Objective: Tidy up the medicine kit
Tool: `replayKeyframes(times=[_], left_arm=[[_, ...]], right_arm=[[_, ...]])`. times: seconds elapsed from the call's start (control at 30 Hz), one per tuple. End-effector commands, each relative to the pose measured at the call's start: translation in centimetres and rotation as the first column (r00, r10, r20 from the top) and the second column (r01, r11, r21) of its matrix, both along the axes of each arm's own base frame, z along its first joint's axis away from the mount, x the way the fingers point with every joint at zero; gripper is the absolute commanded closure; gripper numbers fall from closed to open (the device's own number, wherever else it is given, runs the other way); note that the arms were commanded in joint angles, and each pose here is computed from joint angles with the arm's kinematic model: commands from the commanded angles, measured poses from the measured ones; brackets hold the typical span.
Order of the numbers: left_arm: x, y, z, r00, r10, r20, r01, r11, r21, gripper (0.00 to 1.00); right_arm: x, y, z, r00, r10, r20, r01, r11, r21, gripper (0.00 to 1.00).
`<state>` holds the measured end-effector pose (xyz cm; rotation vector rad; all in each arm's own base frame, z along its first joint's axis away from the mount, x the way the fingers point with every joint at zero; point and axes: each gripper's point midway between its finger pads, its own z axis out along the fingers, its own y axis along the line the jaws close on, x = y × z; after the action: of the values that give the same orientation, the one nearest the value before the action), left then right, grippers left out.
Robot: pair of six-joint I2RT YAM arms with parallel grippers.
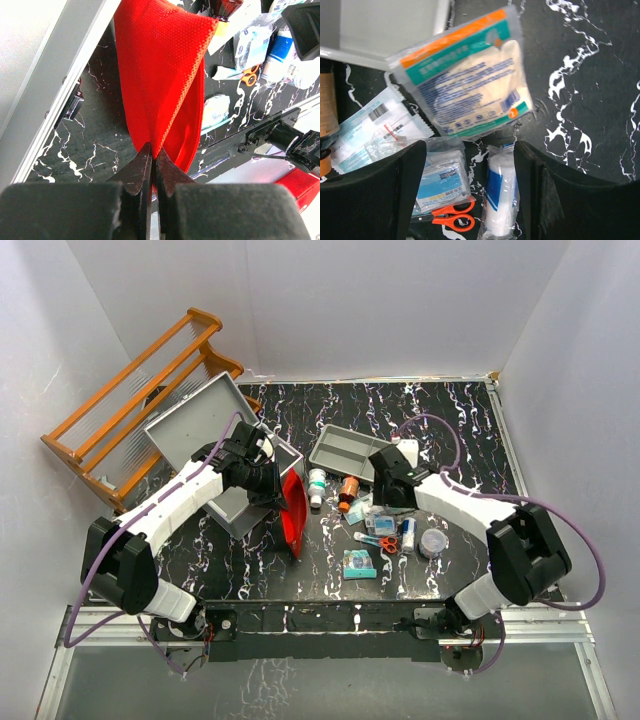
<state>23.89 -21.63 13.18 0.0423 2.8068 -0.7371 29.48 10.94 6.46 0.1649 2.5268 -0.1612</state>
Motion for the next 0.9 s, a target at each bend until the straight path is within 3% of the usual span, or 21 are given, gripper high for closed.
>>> replayKeyframes(times=[0.0, 0.17, 0.57, 0.77, 0.87], left_arm=[[0.0, -0.6, 0.5, 1.000, -0.013, -0.007, 0.012, 1.000, -0.028, 1.00], [-0.2, -0.4, 0.3, 1.000, -0.014, -0.010, 0.014, 1.000, -0.021, 1.00], [-0.3, -0.5, 0.0, 1.000, -0.014, -0.015, 0.014, 1.000, -0.027, 1.00], [-0.2, -0.5, -0.1, 1.000, -0.018, -0.012, 0.018, 0.999, -0.026, 1.00], [-0.1, -0.6, -0.2, 1.000, -0.016, -0.015, 0.016, 1.000, -0.025, 1.00]], right_arm=[[3.0, 1.7, 2.4, 0.991, 0.064, 0.115, -0.050, 0.991, -0.121, 0.31], [3.7, 1.7, 1.4, 0.993, 0.042, 0.112, -0.008, 0.958, -0.288, 0.32], [3.9, 1.0, -1.5, 0.990, 0.017, 0.140, 0.051, 0.882, -0.469, 0.44], [4.2, 0.6, -2.7, 0.988, 0.019, 0.154, 0.065, 0.850, -0.522, 0.54], [4.2, 0.8, -2.8, 0.986, 0.032, 0.163, 0.060, 0.848, -0.527, 0.64]])
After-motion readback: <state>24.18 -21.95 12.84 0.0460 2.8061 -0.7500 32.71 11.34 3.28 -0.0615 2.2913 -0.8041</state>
